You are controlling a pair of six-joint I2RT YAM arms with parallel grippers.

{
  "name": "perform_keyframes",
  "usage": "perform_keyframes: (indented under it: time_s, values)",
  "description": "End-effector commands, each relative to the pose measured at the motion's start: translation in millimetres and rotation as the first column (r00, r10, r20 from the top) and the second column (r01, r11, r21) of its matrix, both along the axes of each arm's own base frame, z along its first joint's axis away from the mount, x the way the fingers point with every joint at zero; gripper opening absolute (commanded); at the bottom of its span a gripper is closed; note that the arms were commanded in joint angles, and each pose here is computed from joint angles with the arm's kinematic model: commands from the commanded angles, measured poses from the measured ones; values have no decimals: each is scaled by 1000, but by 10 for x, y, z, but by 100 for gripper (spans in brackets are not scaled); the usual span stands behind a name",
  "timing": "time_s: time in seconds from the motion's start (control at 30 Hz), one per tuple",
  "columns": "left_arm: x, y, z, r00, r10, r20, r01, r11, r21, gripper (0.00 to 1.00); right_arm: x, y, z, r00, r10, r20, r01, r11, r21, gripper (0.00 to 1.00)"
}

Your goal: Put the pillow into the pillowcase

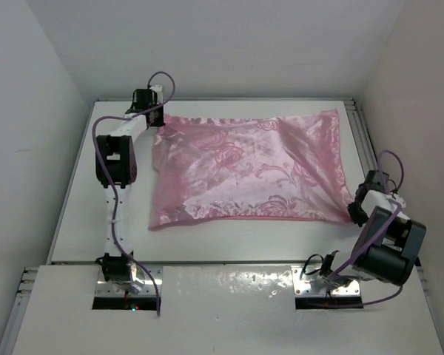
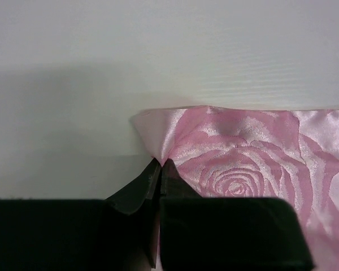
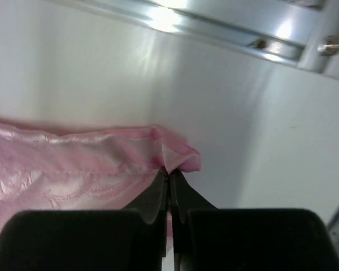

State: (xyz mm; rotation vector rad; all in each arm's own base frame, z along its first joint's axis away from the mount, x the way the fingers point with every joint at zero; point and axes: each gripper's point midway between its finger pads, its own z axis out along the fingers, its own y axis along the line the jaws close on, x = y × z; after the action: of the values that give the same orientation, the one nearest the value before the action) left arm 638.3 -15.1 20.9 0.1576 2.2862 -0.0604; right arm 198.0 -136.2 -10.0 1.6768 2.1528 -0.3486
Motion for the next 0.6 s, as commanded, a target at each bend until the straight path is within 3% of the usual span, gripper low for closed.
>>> perform_keyframes:
  time_s: [0.0, 0.1, 0.37, 0.4, 0.43, 0.47, 0.5, 0.53, 0.57]
  values:
    - [202, 702, 509, 981, 152, 122, -158, 987, 37, 0, -239, -273, 192, 990, -138, 2, 137, 984, -117, 0]
    - [245, 735, 658, 978, 129, 163, -142, 987, 72, 0, -203, -391, 326, 986, -154, 67, 162, 977, -140, 0]
    - [452, 521, 966, 967, 52, 248, -83, 989, 119, 0, 175, -450, 507, 989, 10, 149, 10, 991, -131, 0]
    - [448, 494, 1025, 966, 40, 254, -74, 989, 128, 10, 303, -348, 502, 979, 70, 192, -54, 995, -85, 0]
    - [423, 411, 1024, 970, -1, 243, -30, 992, 124, 56, 349, -305, 472, 975, 116, 189, -105, 992, -65, 2]
    - [398, 351, 1039, 971, -29, 237, 1, 993, 116, 76, 431, -281, 502, 969, 141, 203, -132, 990, -58, 11]
    - [363, 318, 1082, 971, -49, 235, 24, 994, 108, 92, 450, -239, 485, 968, 161, 193, -156, 987, -42, 24]
    - [290, 289, 1155, 971, -62, 230, 38, 993, 108, 100, 468, -219, 460, 968, 177, 179, -174, 984, -33, 28]
    - [240, 314, 1176, 973, -60, 221, 36, 993, 113, 100, 494, -214, 469, 967, 185, 173, -182, 983, -34, 34]
